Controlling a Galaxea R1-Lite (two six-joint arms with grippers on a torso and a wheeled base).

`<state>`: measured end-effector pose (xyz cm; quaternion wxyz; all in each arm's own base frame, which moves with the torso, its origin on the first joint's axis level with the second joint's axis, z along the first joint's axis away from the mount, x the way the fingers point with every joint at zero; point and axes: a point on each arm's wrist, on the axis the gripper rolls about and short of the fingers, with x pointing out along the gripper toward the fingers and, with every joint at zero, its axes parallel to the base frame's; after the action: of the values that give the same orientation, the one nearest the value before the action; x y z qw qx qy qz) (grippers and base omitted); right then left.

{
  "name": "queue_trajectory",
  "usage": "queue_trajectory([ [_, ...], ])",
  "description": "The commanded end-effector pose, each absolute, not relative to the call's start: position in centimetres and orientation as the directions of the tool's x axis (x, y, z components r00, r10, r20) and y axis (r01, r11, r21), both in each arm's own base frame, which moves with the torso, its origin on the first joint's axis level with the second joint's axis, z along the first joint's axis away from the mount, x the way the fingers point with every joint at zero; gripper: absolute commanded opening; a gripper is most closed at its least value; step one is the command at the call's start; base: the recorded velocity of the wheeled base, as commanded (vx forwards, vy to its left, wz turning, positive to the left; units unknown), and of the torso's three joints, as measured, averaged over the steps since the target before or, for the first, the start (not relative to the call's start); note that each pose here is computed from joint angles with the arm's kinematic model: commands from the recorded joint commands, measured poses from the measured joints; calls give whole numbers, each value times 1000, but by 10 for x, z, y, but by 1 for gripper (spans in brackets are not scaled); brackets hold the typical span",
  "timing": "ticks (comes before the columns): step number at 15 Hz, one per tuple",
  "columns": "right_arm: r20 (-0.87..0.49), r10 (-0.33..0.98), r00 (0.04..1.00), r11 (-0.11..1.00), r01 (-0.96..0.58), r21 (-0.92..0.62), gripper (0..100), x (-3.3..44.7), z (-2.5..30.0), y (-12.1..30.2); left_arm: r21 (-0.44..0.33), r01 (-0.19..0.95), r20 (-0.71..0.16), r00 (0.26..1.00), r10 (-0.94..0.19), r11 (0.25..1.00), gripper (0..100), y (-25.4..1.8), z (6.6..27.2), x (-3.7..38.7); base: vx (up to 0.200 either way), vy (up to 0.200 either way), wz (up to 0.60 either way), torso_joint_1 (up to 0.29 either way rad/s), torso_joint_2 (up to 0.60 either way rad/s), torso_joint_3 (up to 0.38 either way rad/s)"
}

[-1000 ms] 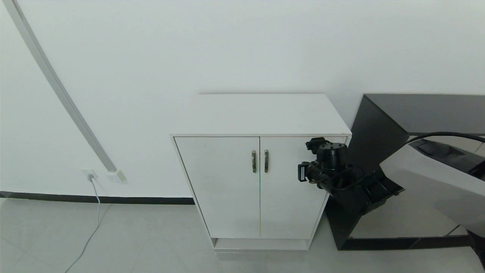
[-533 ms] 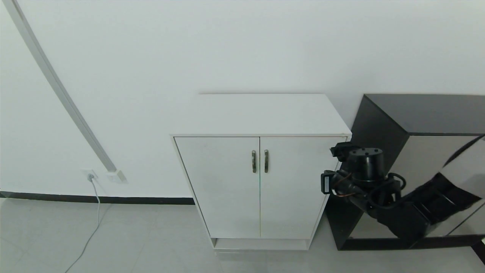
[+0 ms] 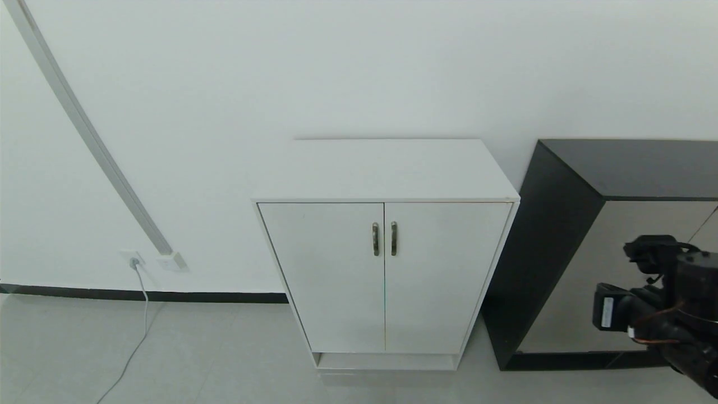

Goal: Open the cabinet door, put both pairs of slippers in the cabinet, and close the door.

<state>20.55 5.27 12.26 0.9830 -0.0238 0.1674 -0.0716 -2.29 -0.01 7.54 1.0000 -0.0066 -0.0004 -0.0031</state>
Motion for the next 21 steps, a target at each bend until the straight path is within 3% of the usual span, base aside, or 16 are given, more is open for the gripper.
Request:
queue_trajectory([
  [1, -269, -183, 946, 983, 176, -51, 0, 151, 127, 30, -14, 6, 0, 1000, -6, 1000, 0, 0, 75, -23, 0, 0, 0, 0, 0, 0],
  [8, -249, -140, 958, 990, 136, -35, 0, 88, 119, 15, -14, 6, 2, 1000, -6, 1000, 0, 0, 76, -23, 0, 0, 0, 0, 0, 0],
  [13, -280, 34, 959, 995, -59, -85, 0, 32, 104, 4, -14, 6, -2, 1000, -6, 1000, 0, 0, 75, -23, 0, 0, 0, 0, 0, 0],
  [18, -355, 156, 922, 981, -188, -56, 0, 8, 84, 0, -14, 6, 0, 1000, -6, 1000, 0, 0, 75, -23, 0, 0, 0, 0, 0, 0],
  [21, -330, 177, 927, 978, -205, -51, 0, 4, 84, -1, -14, 6, 2, 1000, -6, 1000, 0, 0, 76, -23, 0, 0, 0, 0, 0, 0],
])
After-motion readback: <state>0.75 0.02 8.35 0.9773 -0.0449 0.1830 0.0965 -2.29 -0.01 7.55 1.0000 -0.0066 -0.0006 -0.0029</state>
